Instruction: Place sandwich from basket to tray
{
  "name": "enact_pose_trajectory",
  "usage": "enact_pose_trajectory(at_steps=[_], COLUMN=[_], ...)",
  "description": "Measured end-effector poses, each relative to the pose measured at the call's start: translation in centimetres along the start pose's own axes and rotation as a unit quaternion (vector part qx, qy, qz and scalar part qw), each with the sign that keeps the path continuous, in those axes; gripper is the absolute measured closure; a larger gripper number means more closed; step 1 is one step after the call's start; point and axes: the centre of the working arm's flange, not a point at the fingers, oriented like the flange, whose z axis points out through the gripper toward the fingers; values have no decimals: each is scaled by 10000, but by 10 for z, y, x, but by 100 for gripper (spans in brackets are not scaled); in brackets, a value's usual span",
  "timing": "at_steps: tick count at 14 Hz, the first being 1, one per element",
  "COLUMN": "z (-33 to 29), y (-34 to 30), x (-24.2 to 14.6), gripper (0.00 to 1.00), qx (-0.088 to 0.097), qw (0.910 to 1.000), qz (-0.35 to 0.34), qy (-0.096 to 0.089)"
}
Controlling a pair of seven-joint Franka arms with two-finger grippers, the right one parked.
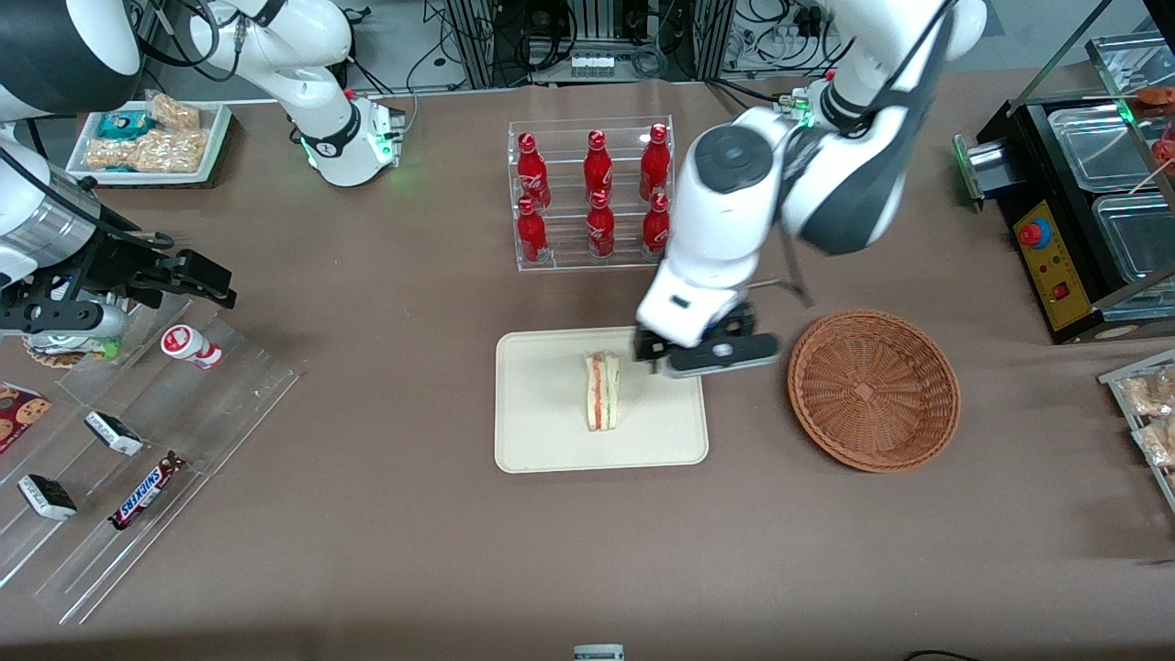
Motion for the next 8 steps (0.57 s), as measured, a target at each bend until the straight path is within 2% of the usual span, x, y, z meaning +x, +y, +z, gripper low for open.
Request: enact_pose_trajectory(at_steps=[2,5,8], z=[3,16,-2], y=[-52,-144,-230], x=[32,75,95], gripper=[0,0,0], qx=[182,386,488], qw=[9994,9989,9969], qz=[-274,-103,211], qy=[-58,-239,-579])
